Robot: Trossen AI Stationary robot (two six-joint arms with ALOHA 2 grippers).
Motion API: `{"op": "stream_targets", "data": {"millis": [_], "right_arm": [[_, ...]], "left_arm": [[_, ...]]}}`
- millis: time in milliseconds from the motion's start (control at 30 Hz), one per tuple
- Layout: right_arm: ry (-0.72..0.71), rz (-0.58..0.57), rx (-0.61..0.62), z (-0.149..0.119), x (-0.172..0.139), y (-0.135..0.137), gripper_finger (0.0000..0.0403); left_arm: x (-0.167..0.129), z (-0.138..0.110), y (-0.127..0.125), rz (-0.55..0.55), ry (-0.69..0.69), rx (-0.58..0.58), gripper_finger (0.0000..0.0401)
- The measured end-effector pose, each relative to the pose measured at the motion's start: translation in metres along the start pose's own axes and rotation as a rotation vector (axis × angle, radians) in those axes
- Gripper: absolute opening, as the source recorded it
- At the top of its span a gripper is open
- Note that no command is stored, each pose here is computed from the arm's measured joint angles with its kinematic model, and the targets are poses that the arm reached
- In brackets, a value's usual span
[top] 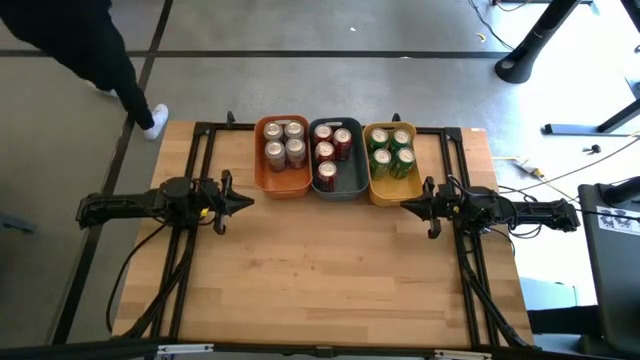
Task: Sort soda cans
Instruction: Return to Home Position
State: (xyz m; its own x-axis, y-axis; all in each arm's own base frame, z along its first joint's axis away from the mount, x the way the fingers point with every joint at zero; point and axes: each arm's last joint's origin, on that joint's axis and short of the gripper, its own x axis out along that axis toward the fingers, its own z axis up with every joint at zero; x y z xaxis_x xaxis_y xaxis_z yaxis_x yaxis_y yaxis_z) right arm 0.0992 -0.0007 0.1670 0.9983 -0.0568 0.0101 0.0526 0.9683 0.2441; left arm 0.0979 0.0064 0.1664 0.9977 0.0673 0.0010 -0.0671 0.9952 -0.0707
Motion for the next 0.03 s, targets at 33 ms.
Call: {"op": "stream_targets", "data": {"millis": [33], "right_arm": [[0.0,0.0,0.0,0.0,0.0,0.0,0.0019]], "left_arm": [[0.0,0.0,0.0,0.0,0.0,0.0,0.0013]]}}
